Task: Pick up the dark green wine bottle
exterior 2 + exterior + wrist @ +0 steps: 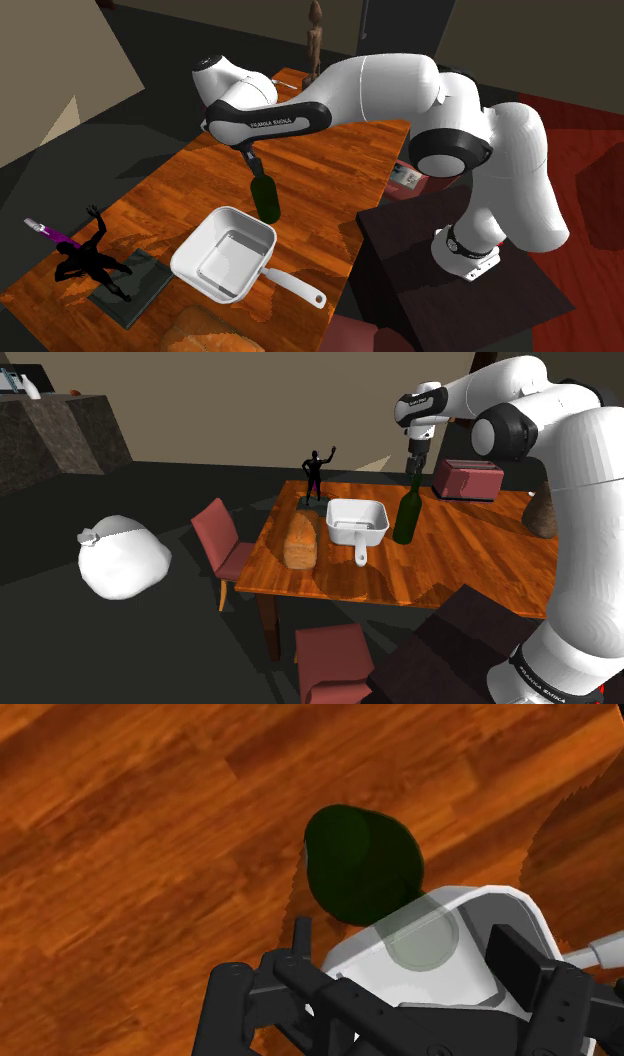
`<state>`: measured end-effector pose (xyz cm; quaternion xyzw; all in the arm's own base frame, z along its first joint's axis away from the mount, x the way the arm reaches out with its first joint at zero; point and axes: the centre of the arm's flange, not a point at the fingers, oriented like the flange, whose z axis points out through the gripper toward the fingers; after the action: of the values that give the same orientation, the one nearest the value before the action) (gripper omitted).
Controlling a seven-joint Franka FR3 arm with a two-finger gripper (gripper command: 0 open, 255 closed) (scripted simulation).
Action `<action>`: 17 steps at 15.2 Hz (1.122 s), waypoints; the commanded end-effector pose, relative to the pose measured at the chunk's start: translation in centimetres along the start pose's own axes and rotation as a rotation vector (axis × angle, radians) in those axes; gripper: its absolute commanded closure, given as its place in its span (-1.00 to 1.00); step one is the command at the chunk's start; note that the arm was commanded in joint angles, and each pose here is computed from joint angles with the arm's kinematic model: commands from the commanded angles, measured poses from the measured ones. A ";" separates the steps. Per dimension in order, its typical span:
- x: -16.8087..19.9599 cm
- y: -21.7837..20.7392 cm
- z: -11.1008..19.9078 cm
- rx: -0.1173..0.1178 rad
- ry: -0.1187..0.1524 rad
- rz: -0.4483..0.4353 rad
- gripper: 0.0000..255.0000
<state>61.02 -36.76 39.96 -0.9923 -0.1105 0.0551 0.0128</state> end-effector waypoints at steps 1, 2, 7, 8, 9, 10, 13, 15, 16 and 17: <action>-0.1 0.0 0.5 0.000 0.000 0.000 -1.00; -0.1 -0.1 0.5 0.000 0.000 0.000 1.00; 0.0 0.0 0.5 0.000 0.000 0.000 1.00; 0.0 0.0 0.5 0.000 0.000 0.000 1.00; 0.0 0.0 0.5 0.000 0.000 0.000 1.00; 0.0 0.0 0.5 0.000 0.000 0.000 1.00; -0.2 -0.1 -0.6 0.000 0.000 0.000 1.00; -0.3 -0.1 -1.6 0.000 0.000 0.000 1.00; -0.4 -0.1 -2.2 0.000 0.000 0.000 1.00; -0.5 -0.2 -2.7 0.000 0.000 0.000 1.00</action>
<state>60.82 -36.79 42.12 -0.9923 -0.1106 0.0550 0.0128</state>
